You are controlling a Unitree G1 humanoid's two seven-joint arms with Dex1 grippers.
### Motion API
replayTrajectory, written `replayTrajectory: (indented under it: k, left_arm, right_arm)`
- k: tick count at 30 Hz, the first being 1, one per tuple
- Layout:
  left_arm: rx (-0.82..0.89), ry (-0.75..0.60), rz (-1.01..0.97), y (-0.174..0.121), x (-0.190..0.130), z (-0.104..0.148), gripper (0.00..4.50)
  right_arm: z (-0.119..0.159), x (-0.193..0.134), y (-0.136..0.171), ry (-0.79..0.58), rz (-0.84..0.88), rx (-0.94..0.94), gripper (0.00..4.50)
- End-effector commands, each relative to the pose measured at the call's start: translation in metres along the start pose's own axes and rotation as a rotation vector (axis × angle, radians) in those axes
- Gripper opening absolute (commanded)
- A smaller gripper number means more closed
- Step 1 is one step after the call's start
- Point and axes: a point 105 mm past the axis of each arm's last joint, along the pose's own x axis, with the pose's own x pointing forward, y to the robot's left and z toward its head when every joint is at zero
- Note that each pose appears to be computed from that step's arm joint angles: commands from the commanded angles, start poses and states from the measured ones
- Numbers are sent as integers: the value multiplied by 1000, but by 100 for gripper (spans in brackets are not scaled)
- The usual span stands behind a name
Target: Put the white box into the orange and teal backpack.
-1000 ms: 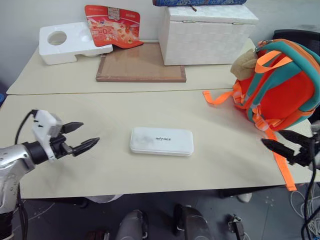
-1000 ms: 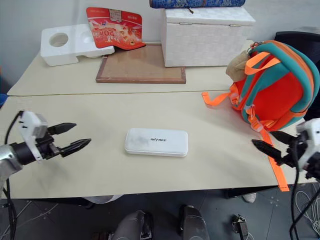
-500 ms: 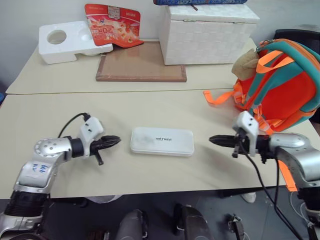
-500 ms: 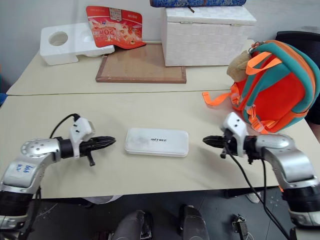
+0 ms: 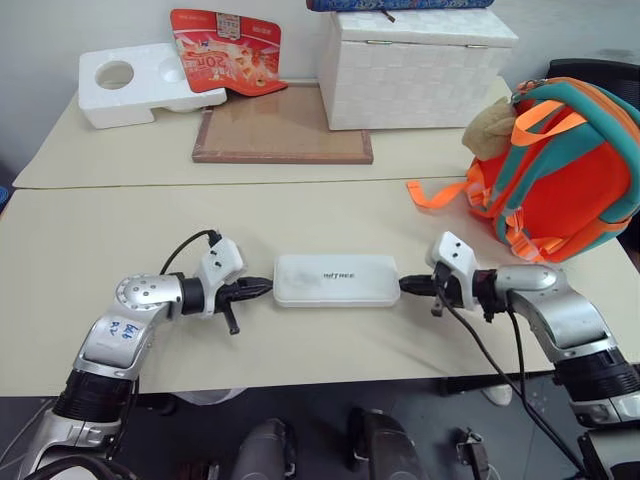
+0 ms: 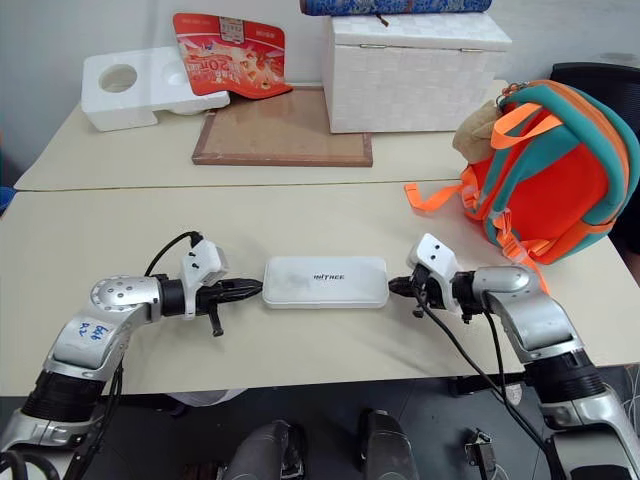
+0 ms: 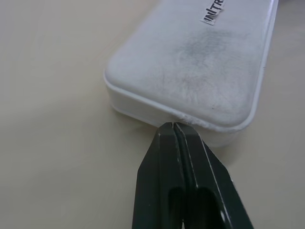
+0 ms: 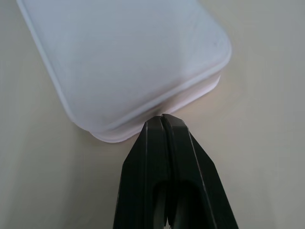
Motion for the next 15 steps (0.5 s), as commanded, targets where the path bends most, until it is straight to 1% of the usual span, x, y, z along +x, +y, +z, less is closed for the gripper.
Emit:
replayTrajectory:
  k: [1, 3, 4, 5, 6, 9, 10, 14, 15]
  left_arm:
    - [-28, -10, -1, 0, -6, 3, 3]
    - [-138, 16, 5, 4, -12, -6, 3]
    - [-194, 21, 9, 6, -16, -9, 41]
    - [-258, 21, 16, 9, -19, -11, 59]
    - [-306, 10, 22, 12, -23, -10, 90]
    - [-447, -36, 7, 15, -28, -1, 181]
    - [-521, -44, -22, 13, -29, 3, 213]
    - [-802, -23, -64, 13, -27, 7, 330]
    - [-840, -10, -79, 11, -25, 8, 361]
  right_arm:
    - [10, -1, 0, -25, -2, -51, 0]
    - [8, -2, -1, -18, -7, -59, 0]
    - [8, -3, -2, -15, -10, -62, 0]
    - [7, -3, -2, -10, -12, -69, 0]
    - [6, -4, -3, -8, -15, -74, 0]
    - [4, -5, -4, -7, -18, -76, 0]
    - [4, -5, -4, -7, -18, -78, 0]
    - [1, -5, -4, -5, -16, -78, 0]
    - [1, -5, -5, -5, -16, -79, 0]
